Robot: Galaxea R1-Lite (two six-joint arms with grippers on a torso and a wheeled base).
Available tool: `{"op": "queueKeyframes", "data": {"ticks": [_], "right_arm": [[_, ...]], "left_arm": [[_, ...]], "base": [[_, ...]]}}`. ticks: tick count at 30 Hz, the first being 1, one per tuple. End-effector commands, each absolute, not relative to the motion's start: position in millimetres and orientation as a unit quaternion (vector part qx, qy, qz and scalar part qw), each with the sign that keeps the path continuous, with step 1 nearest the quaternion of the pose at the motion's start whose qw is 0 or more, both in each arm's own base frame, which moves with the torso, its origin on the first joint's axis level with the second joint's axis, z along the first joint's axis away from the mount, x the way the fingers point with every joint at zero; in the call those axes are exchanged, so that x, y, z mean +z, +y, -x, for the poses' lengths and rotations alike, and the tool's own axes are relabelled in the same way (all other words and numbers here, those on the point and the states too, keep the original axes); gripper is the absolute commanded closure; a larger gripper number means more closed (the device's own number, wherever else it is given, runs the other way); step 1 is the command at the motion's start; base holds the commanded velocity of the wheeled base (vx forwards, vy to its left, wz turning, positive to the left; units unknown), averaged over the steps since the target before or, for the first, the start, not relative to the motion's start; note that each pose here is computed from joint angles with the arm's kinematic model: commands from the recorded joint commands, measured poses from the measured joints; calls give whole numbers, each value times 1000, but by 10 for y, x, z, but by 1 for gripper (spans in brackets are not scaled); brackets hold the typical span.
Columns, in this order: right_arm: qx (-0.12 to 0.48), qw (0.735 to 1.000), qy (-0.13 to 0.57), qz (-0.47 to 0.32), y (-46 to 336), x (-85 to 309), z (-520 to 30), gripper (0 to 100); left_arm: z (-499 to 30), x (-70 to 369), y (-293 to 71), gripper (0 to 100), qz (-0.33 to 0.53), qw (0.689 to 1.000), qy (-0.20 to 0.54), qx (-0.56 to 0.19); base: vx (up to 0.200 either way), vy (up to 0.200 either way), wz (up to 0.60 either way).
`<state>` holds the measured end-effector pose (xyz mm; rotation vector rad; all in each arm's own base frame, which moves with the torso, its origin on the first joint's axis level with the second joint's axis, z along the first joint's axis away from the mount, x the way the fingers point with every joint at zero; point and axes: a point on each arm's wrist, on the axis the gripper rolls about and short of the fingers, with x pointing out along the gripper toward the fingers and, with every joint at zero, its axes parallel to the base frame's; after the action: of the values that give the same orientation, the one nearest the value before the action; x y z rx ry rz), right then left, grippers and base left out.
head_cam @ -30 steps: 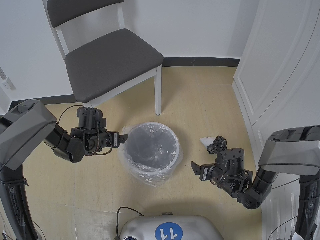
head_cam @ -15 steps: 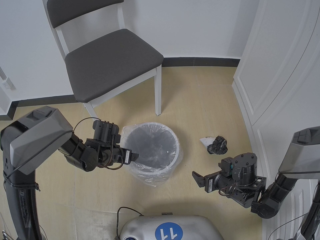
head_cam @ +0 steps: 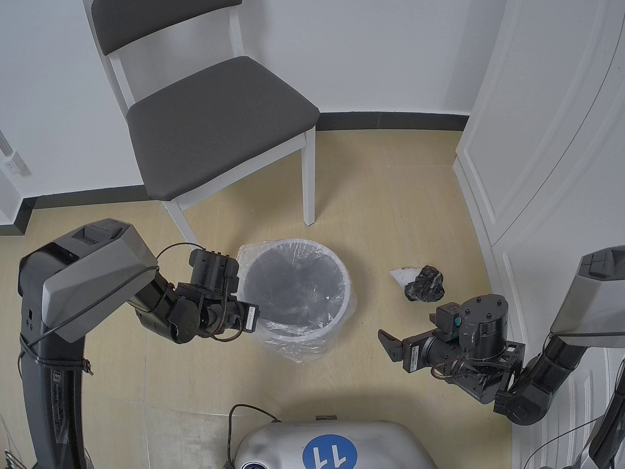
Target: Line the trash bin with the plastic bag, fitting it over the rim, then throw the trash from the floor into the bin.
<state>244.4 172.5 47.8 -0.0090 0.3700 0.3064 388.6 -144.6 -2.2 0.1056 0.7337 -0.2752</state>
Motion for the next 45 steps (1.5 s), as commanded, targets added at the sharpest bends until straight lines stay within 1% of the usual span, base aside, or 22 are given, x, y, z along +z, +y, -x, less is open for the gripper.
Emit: {"op": "queueKeyframes", "data": {"ticks": [1,8,13,16,21,25,34,40,45], "right_arm": [[152,971,183,4,1726,478,-2446,0],[152,972,181,3,1721,492,-2438,0],[153,971,182,4,1725,488,-2436,0],[152,971,182,4,1726,483,-2437,0],[152,971,185,5,1732,461,-2446,0],[152,971,186,6,1733,451,-2447,0],[152,970,188,7,1734,438,-2449,0],[152,970,189,8,1737,431,-2452,0],[151,970,190,8,1740,419,-2457,0]], "left_arm": [[-3857,64,-1448,100,-51,925,351,-136],[-3808,115,-1429,100,-53,925,350,-137],[-3766,-8,-1376,100,-80,916,367,-144],[-3757,-145,-1322,100,-106,906,381,-151],[-3826,-445,-1346,100,-110,900,395,-151],[-3926,-677,-1380,100,-105,910,374,-147],[-4105,-686,-1457,100,-62,928,340,-135],[-4330,-694,-1501,100,-25,953,286,-98],[-4417,-703,-1458,100,-12,960,262,-96]], "base": [[0,0,0],[0,0,0],[0,0,0],[0,0,0],[0,0,0],[0,0,0],[0,0,0],[0,0,0],[0,0,0]]}}
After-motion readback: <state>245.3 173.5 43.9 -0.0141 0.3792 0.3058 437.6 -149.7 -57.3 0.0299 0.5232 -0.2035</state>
